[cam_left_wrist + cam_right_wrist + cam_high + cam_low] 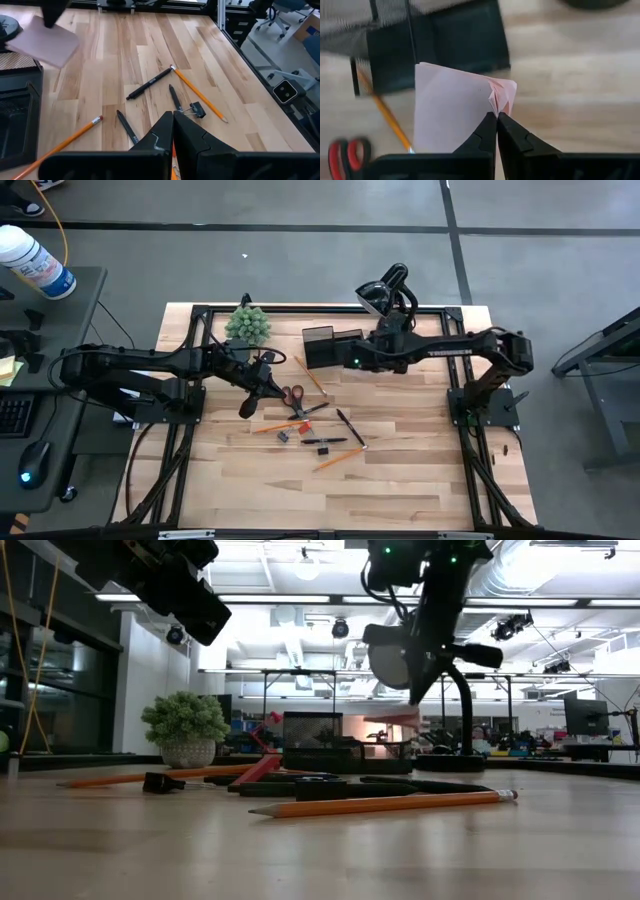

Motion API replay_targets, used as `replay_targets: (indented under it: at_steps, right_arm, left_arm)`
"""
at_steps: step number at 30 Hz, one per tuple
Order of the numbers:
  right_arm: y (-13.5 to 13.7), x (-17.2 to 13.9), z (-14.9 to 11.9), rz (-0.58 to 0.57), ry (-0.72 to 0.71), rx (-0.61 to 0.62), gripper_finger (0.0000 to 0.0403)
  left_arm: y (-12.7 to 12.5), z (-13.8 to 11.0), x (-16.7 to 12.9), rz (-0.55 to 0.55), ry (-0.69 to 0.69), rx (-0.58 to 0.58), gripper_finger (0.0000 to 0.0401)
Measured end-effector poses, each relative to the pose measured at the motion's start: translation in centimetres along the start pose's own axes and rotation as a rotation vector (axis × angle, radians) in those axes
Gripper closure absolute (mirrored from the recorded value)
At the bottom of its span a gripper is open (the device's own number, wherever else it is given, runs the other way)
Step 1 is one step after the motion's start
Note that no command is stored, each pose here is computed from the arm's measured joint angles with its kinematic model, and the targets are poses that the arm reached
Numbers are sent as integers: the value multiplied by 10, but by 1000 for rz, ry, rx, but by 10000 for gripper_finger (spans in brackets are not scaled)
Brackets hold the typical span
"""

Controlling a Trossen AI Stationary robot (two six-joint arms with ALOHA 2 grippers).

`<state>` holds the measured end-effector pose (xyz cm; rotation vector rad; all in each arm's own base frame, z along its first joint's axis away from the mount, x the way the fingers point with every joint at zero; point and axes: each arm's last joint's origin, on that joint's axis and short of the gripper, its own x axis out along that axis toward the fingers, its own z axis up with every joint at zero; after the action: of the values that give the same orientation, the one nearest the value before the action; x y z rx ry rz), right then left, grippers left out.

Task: Pick and place office supplies into organizer
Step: Put the pink sticky notes into the black desk organizer

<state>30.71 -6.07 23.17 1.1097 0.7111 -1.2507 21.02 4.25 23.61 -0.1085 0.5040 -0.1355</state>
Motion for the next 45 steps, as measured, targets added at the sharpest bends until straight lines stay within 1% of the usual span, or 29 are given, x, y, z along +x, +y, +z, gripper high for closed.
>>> replay_targets:
  at_steps: [4, 10, 15, 17, 19, 22, 26, 29, 35, 37, 41, 45]
  right_arm:
    - [3, 2, 7, 33, -26, 78, 403]
    - [0, 5, 16, 8, -58, 149, 403]
    - [5, 9, 28, 65, -77, 208, 403]
    - [6, 10, 33, 82, -83, 214, 403]
    - [4, 11, 35, 60, -92, 183, 403]
    - [1, 11, 37, 28, -120, 94, 403]
    - [3, 11, 39, 32, -146, -26, 403]
    - [5, 12, 41, 48, -162, -85, 403]
    - [8, 13, 49, 80, -172, -154, 403]
    - [8, 15, 52, 86, -168, -191, 403]
    - [10, 17, 56, 89, -204, -277, 403]
    - [8, 18, 61, 80, -203, -287, 403]
  left_arm:
    - [0, 0, 0, 10, 1, -1, 400]
    - [1, 0, 0, 19, 2, -8, 400]
    - [1, 0, 0, 31, 2, -8, 400]
    - [1, 0, 0, 36, 3, -8, 400]
    - [1, 0, 0, 37, 2, -8, 400]
    - [1, 0, 0, 37, 2, -8, 400]
    - [1, 0, 0, 37, 2, -8, 400]
    - [1, 0, 0, 37, 2, -9, 400]
    - [1, 0, 0, 37, 2, -10, 400]
    - [1, 0, 0, 37, 2, -10, 400]
    - [1, 0, 0, 38, 2, -10, 400]
    - [1, 0, 0, 39, 2, -10, 400]
